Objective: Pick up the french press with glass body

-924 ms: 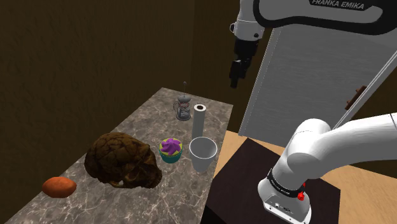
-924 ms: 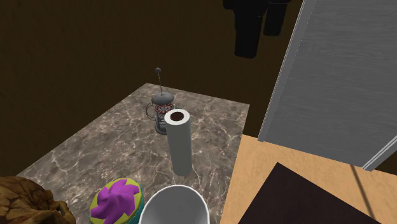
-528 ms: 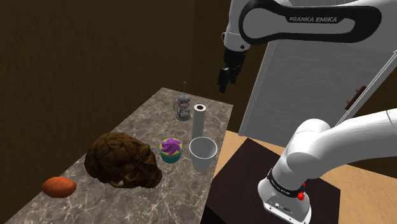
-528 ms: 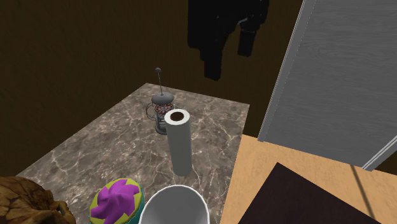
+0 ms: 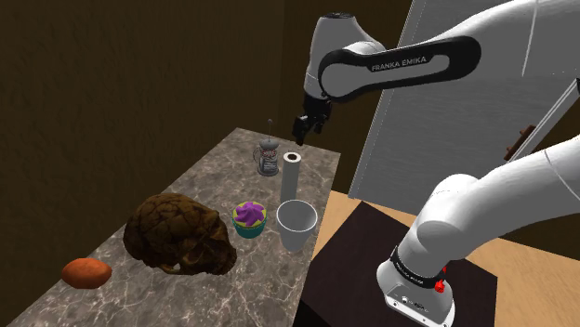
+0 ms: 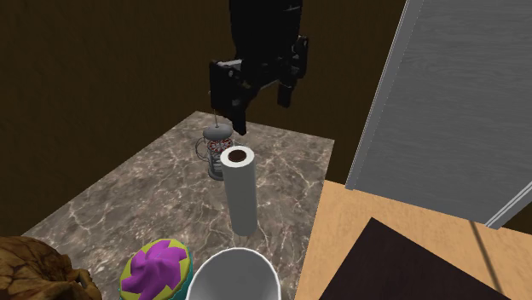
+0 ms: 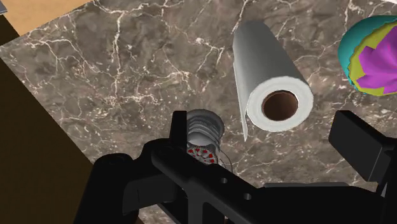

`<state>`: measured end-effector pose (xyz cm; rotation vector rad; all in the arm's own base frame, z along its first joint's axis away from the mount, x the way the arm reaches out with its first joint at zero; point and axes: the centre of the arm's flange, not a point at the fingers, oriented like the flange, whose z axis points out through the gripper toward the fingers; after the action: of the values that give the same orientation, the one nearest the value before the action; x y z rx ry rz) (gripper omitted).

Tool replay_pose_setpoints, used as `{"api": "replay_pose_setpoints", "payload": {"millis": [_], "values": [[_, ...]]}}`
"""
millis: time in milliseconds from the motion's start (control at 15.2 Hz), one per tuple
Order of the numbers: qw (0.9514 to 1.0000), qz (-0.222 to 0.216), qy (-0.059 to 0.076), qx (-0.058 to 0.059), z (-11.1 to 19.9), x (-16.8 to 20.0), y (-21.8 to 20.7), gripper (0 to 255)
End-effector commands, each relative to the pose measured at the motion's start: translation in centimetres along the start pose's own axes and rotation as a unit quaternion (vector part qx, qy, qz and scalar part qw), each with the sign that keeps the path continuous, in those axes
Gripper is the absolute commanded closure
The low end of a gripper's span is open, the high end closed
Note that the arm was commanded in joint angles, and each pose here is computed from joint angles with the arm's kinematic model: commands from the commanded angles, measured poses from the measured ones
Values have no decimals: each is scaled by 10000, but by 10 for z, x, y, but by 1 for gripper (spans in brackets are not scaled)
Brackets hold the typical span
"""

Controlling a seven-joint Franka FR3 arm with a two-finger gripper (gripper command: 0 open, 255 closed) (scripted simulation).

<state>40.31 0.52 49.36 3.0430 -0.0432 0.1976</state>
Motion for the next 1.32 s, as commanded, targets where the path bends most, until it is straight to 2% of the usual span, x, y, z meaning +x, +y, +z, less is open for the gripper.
{"api": "replay_pose_setpoints", "payload": {"millis": [0, 528, 1056, 1254], "values": [[9998, 143, 139, -38, 22, 14, 0, 0], [9954, 701, 628, -204, 95, 77, 2, 0], [9852, 1254, 1112, -368, 161, 145, 14, 0], [9850, 1262, 1119, -370, 173, 145, 14, 0]]}}
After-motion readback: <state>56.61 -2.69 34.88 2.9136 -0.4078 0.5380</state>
